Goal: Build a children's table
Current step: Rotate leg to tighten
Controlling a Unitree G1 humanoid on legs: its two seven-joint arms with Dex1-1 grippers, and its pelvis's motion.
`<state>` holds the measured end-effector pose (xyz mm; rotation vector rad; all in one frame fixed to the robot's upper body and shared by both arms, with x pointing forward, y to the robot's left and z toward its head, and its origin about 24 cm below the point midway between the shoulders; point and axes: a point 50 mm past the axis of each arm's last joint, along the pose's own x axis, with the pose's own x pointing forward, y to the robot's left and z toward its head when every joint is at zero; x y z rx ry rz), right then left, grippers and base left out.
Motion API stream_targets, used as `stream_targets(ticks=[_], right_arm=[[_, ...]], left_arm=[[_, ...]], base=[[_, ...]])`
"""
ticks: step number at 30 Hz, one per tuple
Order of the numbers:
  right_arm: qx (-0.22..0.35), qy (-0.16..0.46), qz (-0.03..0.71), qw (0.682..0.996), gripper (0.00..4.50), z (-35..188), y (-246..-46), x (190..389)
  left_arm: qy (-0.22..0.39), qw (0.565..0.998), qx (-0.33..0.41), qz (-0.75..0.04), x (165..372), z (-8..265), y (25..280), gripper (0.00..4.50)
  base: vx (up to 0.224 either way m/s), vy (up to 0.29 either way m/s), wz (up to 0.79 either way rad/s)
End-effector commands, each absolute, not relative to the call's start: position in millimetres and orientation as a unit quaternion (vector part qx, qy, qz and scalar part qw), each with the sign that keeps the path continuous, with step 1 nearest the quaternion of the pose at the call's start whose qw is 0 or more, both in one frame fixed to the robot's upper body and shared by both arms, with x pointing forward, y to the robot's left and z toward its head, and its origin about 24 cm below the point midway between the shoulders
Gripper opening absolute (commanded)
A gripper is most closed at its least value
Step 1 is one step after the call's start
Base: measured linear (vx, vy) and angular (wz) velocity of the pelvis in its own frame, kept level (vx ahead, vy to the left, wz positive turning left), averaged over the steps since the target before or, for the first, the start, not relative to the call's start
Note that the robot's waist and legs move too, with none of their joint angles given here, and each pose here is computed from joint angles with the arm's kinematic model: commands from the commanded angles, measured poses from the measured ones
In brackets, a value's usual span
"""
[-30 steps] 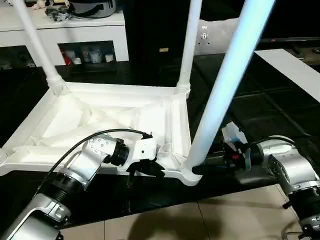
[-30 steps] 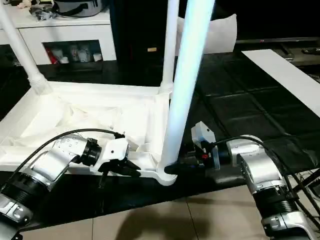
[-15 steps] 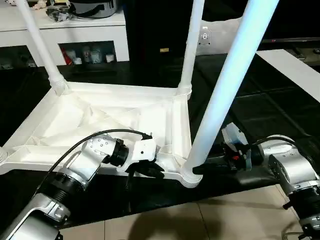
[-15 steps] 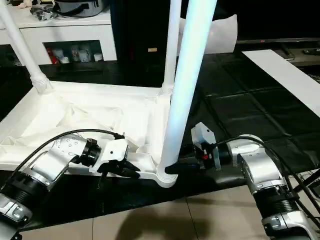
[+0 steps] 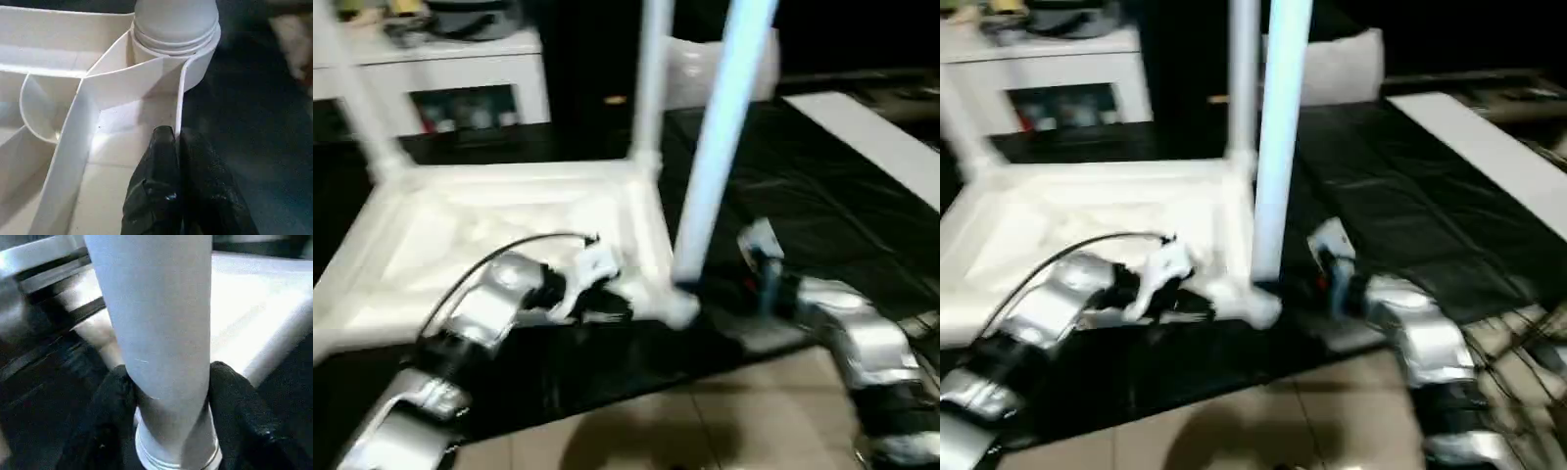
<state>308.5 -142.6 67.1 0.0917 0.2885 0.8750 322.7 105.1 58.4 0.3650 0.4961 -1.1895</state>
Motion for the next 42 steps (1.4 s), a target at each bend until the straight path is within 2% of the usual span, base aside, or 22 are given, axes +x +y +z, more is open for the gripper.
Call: stream_targets(ticks=[1,3,6,8,10,11,17,21,22,23,24,27,32,35,36,37,39,42], right_arm=[[0.081,0.161,0.427,0.886,1.88,63.1,-99.1,309.2],[0.079,0.164,0.41,0.894,1.88,62.4,-94.2,311.4],[0.089,0.171,0.312,0.93,1.88,59.8,-81.1,326.3],[0.076,0.158,0.293,0.94,1.88,61.5,-75.5,331.4],[0.074,0.148,0.28,0.946,2.44,62.6,-74.8,334.2],[0.078,0.141,0.269,0.95,2.44,63.1,-74.8,336.6],[0.07,0.125,0.254,0.957,2.98,64.3,-80.7,337.8],[0.037,0.095,0.268,0.958,3.44,63.7,-101.0,333.1],[0.037,0.095,0.268,0.958,3.44,63.7,-101.0,333.1],[0.038,0.077,0.296,0.951,3.53,66.8,-109.2,329.4],[0.038,0.077,0.296,0.951,3.74,66.8,-109.2,329.4],[0.028,0.052,0.36,0.931,3.92,75.7,-129.9,319.9],[-0.02,0.061,0.44,0.896,4.34,80.9,-158.1,307.6],[-0.046,0.07,0.466,0.881,4.34,83.4,-167.5,305.1],[-0.07,0.079,0.499,0.86,4.34,85.1,-173.2,302.1],[-0.07,0.079,0.5,0.86,4.34,85.1,-173.3,302.1],[-0.084,0.094,0.546,0.829,4.34,85.5,-176.9,297.6],[-0.089,0.11,0.586,0.798,4.34,84.7,-179.2,294.2]], left_arm=[[0.17,0.814,0.14,-0.537,332.8,80.5,67.7,0.0],[0.168,0.824,0.136,-0.524,335.6,81.5,64.5,0.0],[0.156,0.866,0.115,-0.462,347.2,86.9,54.0,0.0],[0.149,0.881,0.108,-0.436,351.5,89.7,50.3,0.0],[0.146,0.883,0.118,-0.431,352.4,90.1,49.3,0.0],[0.143,0.883,0.127,-0.428,352.8,90.0,48.7,0.0],[0.143,0.876,0.144,-0.438,349.8,87.2,49.8,0.0],[0.135,0.852,0.16,-0.48,340.6,80.6,54.9,0.0],[0.135,0.852,0.16,-0.48,340.6,80.6,54.9,0.0],[0.14,0.848,0.162,-0.485,338.4,77.3,60.0,0.0],[0.14,0.848,0.162,-0.485,338.4,77.3,60.0,0.0],[0.145,0.833,0.176,-0.504,334.3,71.8,71.7,0.0],[0.152,0.798,0.192,-0.551,325.4,68.0,84.4,0.0],[0.153,0.772,0.207,-0.582,319.5,65.8,91.4,0.0],[0.152,0.745,0.217,-0.612,313.5,64.4,97.0,0.0],[0.152,0.744,0.217,-0.613,313.4,64.4,97.1,0.0],[0.159,0.711,0.226,-0.647,306.5,62.9,103.4,0.0],[0.166,0.682,0.239,-0.67,302.0,62.7,109.0,0.0]], base=[[0.0,0.0,0.0],[0.0,0.0,0.0],[0.0,0.0,0.0],[0.0,0.0,0.0],[0.0,0.0,0.0],[0.057,0.002,0.03],[0.036,-0.008,0.01],[0.0,0.0,0.0],[0.0,0.0,0.0],[0.0,0.0,0.0],[0.0,0.0,0.0],[0.0,0.0,0.0],[0.0,0.0,0.0],[0.0,0.0,0.0],[0.0,0.0,0.0],[0.0,0.0,0.0],[0.0,0.0,0.0],[0.0,0.0,0.0]])
